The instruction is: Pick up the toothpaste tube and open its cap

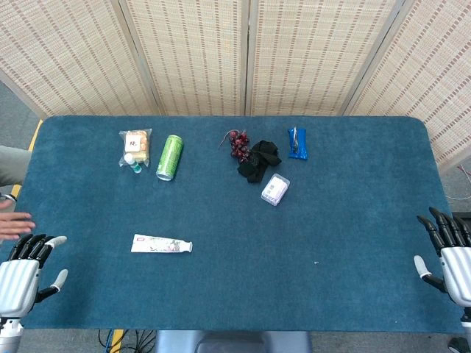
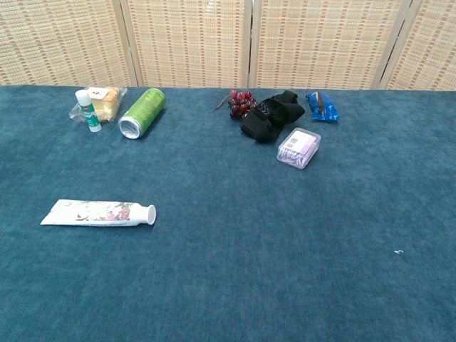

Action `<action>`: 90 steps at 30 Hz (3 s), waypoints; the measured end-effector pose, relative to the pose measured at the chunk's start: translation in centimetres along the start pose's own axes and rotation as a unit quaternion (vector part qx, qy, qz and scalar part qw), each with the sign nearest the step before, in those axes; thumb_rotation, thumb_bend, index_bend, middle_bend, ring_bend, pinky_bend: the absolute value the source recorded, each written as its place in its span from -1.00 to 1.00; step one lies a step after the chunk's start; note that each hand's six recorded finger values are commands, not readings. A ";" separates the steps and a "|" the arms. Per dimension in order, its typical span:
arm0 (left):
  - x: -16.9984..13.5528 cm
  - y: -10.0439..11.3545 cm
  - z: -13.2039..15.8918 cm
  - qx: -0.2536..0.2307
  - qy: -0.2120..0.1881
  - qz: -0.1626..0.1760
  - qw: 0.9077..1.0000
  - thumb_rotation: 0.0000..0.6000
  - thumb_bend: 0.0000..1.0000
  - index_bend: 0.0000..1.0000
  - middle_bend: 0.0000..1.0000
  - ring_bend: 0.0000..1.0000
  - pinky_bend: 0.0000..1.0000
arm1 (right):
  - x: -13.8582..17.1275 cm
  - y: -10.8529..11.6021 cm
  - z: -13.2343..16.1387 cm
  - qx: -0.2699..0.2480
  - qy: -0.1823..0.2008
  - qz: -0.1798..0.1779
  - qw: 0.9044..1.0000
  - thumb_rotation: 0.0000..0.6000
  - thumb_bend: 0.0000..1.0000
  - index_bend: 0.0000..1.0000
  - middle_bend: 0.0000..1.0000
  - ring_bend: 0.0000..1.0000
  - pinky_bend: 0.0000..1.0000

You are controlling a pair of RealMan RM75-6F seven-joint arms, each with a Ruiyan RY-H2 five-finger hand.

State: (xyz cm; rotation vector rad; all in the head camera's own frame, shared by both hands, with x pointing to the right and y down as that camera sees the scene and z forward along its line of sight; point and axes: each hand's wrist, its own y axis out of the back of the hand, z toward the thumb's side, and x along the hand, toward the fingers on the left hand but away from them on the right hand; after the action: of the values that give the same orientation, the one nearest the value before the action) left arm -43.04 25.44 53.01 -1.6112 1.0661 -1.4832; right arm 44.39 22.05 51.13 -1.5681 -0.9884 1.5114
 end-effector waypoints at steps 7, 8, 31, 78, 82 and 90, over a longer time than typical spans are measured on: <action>0.1 0.0 0.0 0.000 -0.001 0.000 1.000 1.00 -0.44 -0.53 -0.50 -0.69 -0.81 | -0.2 -0.1 0.5 -0.001 0.013 0.003 1.000 1.00 -0.35 -0.73 -0.99 -1.00 -1.00; 0.1 0.0 0.0 -0.001 -0.001 0.001 1.000 1.00 -0.44 -0.53 -0.50 -0.69 -0.81 | -0.2 0.1 0.6 -0.003 0.015 0.001 1.000 1.00 -0.35 -0.73 -0.99 -1.00 -1.00; 6.7 -2.5 5.4 0.030 -0.131 -0.088 0.987 1.00 -0.44 -0.50 -0.50 -0.69 -0.82 | -1.0 4.9 0.6 0.006 0.005 -0.061 0.998 1.00 -0.35 -0.74 -0.99 -1.00 -1.00; 11.6 -16.3 16.6 0.032 -0.148 -0.189 0.970 1.00 -0.45 -0.37 -0.69 -1.00 -0.90 | 1.2 4.7 -3.1 -0.009 -0.038 -0.056 0.998 1.00 -0.34 -0.74 -0.99 -1.00 -1.00; 11.7 -16.5 16.5 0.031 -0.143 -0.185 0.972 1.00 -0.45 -0.36 -0.69 -1.00 -0.90 | 1.4 4.8 -3.2 -0.010 -0.039 -0.058 0.998 1.00 -0.35 -0.74 -0.99 -1.00 -1.00; 11.5 -16.9 16.2 0.027 -0.140 -0.175 0.974 1.00 -0.45 -0.34 -0.68 -1.00 -0.90 | 1.6 4.9 -3.1 -0.011 -0.039 -0.060 0.997 1.00 -0.34 -0.74 -0.99 -1.00 -1.00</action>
State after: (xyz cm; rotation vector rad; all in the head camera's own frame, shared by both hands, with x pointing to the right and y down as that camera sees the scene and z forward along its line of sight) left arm -24.85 21.58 71.31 -1.9728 0.6018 -1.4289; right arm 47.73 21.38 46.12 -1.4481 -1.1270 1.4915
